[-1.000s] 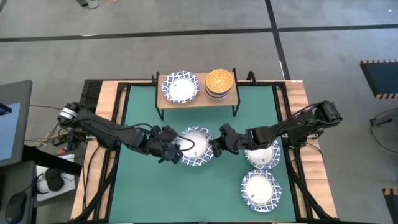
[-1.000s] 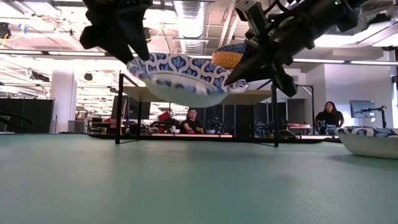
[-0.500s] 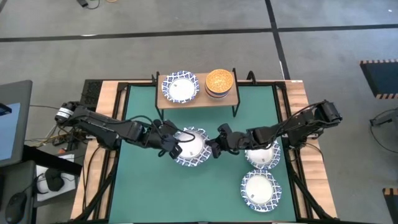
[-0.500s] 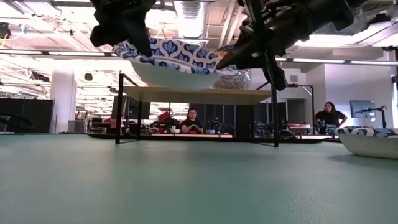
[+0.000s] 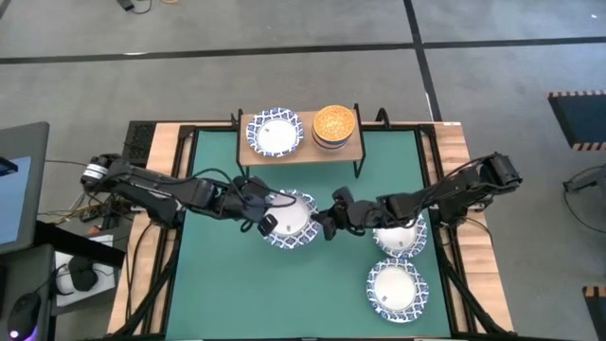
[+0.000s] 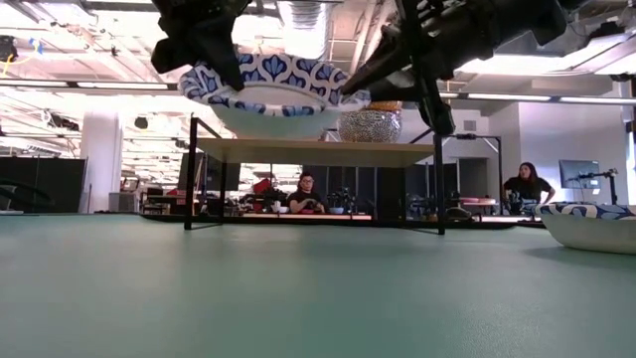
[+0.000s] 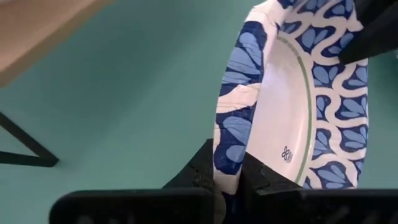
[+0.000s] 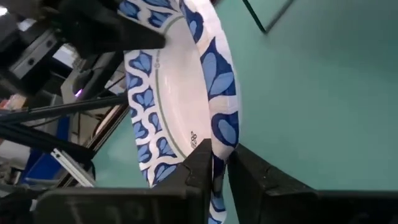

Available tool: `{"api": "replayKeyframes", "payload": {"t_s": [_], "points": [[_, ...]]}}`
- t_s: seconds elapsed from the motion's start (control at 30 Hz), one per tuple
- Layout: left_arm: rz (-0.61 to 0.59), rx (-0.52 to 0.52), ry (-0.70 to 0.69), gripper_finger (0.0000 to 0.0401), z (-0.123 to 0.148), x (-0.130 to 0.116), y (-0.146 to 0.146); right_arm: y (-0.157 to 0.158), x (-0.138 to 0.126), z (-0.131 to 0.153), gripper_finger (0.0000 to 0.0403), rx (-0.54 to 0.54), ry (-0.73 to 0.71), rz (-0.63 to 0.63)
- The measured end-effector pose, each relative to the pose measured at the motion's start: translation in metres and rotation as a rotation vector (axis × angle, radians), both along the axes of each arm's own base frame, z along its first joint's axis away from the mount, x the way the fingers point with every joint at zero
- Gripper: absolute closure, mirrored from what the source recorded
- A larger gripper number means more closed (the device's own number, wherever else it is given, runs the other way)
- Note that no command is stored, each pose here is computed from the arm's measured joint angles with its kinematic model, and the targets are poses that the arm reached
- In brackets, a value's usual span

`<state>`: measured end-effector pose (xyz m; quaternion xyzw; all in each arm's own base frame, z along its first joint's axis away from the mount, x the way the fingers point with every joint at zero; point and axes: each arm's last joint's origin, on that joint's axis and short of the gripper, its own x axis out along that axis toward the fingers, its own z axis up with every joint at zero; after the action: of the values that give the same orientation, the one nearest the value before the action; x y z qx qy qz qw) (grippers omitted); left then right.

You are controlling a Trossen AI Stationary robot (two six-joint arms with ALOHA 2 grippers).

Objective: Place and stack bowls onto a shelf
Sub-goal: Stack the white bowl on top of the white bowl on the shelf

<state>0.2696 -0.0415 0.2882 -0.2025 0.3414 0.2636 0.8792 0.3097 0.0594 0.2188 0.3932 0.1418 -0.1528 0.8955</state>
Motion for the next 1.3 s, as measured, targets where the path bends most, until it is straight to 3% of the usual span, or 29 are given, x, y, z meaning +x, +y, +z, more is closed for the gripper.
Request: {"api": "replayKeyframes", "payload": {"t_s": [0.3, 0.53, 0.7, 0.9, 1.0, 1.3], "points": [[0.149, 0.064, -0.157, 0.0399, 0.04, -0.037, 0.024, -0.019, -0.025, 0.055, 0.0294, -0.233, -0.14, 0.034], [0.386, 0.137, -0.337, 0.0399, 0.072, -0.076, 0.053, -0.047, -0.066, 0.11, 0.0284, -0.446, -0.298, -0.008], [0.571, 0.201, -0.431, 0.0399, 0.086, -0.094, 0.077, -0.063, -0.095, 0.132, 0.0284, -0.527, -0.347, -0.049], [0.662, 0.279, -0.511, 0.0399, 0.097, -0.087, 0.105, -0.075, -0.116, 0.137, 0.0284, -0.543, -0.308, -0.095], [0.667, 0.294, -0.464, 0.0399, 0.091, -0.077, 0.122, -0.079, -0.121, 0.136, 0.0284, -0.577, -0.262, -0.103], [0.691, 0.102, -0.39, 0.0399, 0.059, -0.058, 0.175, -0.083, -0.138, 0.135, 0.0284, -0.579, -0.201, -0.087]]}}
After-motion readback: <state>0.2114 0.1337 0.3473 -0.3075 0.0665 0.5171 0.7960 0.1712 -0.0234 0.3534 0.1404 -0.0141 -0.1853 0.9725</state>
